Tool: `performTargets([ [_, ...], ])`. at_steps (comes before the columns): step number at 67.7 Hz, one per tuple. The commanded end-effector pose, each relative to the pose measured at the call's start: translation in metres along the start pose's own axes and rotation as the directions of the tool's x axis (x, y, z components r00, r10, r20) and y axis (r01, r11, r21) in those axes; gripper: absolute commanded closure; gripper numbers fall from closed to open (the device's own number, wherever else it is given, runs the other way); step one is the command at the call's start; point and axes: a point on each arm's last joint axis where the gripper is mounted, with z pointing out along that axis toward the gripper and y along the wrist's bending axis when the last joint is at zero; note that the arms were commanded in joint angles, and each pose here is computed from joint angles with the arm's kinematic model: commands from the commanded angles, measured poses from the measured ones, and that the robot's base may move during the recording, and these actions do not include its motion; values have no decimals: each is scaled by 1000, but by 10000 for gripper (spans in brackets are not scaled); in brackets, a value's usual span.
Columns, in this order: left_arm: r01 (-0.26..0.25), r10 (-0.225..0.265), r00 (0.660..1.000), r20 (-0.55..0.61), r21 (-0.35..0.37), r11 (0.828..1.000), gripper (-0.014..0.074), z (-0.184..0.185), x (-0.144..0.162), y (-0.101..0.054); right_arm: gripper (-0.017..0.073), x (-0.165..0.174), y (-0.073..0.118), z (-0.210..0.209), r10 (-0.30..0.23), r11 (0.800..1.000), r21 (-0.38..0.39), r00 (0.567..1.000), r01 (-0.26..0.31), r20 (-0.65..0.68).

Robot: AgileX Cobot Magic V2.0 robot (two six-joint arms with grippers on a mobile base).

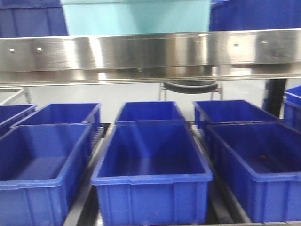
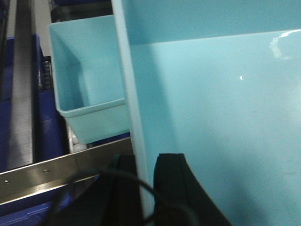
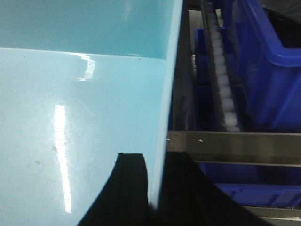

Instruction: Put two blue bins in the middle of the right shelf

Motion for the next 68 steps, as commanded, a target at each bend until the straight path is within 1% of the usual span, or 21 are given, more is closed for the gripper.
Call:
performTargets([
  [1, -1, -3, 998, 68, 56, 998, 704, -13, -6, -5, 712, -6, 0, -5, -13, 1000, -6, 998, 14, 63],
  [68, -1, -3, 998, 68, 56, 998, 704, -13, -6, -5, 712, -6, 0, -5, -13, 1000, -6, 998, 14, 63],
])
